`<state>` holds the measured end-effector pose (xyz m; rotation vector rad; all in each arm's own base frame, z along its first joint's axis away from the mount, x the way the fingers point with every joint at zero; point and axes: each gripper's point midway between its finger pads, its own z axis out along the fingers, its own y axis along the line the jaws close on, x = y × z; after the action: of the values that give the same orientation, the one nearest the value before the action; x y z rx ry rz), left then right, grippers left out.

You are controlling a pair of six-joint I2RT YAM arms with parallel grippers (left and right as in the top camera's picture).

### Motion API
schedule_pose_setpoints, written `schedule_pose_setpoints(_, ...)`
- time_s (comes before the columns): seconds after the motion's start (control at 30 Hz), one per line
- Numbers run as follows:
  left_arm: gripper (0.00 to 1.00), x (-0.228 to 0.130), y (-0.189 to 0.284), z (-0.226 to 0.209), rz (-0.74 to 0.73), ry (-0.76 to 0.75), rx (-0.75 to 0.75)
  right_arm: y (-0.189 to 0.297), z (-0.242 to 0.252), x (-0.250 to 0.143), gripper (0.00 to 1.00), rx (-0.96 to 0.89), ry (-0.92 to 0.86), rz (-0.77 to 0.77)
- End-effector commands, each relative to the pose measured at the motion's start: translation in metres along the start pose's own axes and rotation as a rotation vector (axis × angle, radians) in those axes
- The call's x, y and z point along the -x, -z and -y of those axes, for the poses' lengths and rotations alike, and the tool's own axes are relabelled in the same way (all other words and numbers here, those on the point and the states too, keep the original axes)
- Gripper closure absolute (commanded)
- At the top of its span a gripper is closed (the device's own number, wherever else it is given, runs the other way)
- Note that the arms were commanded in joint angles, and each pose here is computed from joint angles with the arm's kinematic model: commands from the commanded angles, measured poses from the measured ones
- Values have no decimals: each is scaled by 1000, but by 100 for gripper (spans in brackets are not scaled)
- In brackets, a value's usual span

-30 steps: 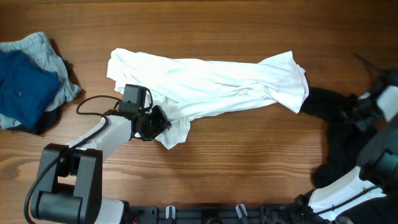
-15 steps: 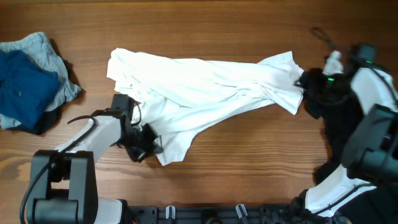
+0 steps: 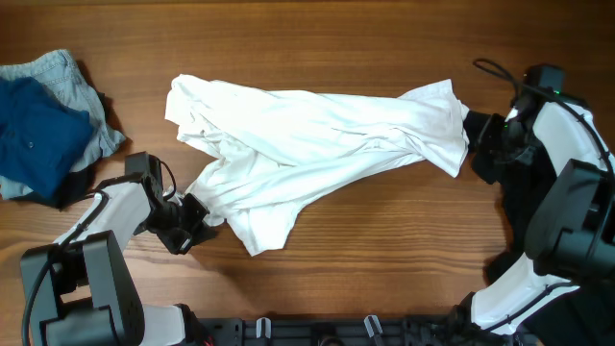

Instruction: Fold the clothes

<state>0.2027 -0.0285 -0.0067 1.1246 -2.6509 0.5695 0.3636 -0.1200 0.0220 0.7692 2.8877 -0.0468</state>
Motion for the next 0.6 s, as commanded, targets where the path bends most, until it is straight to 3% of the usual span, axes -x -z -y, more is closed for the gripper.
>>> schedule_pose_setpoints(0.0, 96, 2, 1, 2, 13, -25, -19, -38, 21, 11, 41, -37, 10, -2)
schedule_pose_setpoints(0.13, 96, 4, 1, 4, 20, -29, -24, -49, 71, 51, 36, -42, -222, 119)
schedule_pose_setpoints(0.27, 96, 4, 1, 4, 21, -30, -25, 0, 129, 113, 33, 71, -403, 269)
schedule_pose_setpoints(0.33, 96, 4, 1, 4, 21, -30, -24, 36, 101, 137, 22, 296, -299, 304)
schedule_pose_setpoints(0.43, 96, 5, 1, 4, 24, -31, -26, 62, 34, 135, 18, 479, -81, 283)
schedule_pose_setpoints(0.57, 96, 5, 1, 4, 24, -31, -26, 41, -52, 80, 13, 415, 197, 107)
